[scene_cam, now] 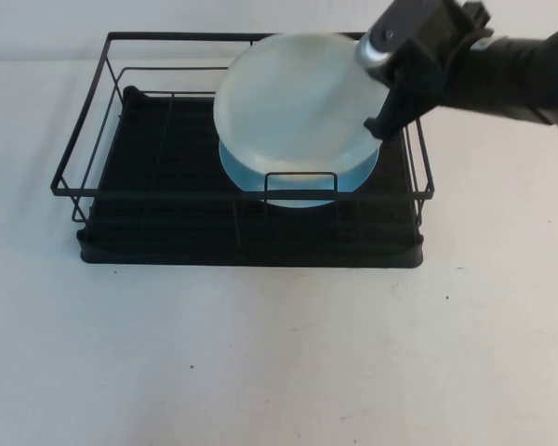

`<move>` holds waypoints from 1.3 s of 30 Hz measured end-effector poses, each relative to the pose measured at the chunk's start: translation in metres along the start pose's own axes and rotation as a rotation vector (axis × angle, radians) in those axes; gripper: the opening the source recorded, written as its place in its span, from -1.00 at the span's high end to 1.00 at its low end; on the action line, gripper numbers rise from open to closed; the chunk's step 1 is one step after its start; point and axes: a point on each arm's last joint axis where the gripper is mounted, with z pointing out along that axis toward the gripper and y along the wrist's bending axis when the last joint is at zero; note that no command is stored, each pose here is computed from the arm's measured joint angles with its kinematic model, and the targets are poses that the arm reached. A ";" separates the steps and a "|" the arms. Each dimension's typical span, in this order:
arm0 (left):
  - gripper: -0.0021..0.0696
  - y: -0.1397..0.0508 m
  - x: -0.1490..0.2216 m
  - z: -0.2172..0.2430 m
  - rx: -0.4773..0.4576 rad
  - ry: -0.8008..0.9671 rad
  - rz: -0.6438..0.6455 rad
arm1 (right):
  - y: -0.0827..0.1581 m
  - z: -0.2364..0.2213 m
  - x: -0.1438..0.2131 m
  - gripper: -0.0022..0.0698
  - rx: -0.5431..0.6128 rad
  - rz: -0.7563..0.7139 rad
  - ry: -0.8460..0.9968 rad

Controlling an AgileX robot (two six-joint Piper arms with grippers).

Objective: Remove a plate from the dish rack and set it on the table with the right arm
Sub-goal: Grasp the plate from the shelf, then place the plate from the table

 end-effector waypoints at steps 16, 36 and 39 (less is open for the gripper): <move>0.96 0.000 0.000 0.000 0.000 0.000 0.000 | -0.011 -0.087 -0.057 0.93 -0.026 0.118 -0.162; 0.96 0.000 0.000 0.000 0.000 0.000 0.000 | 0.059 -0.068 0.033 0.93 -0.375 0.904 0.557; 0.96 0.000 0.000 0.000 0.000 0.000 0.000 | 0.071 -0.050 0.057 0.93 -0.392 0.934 0.661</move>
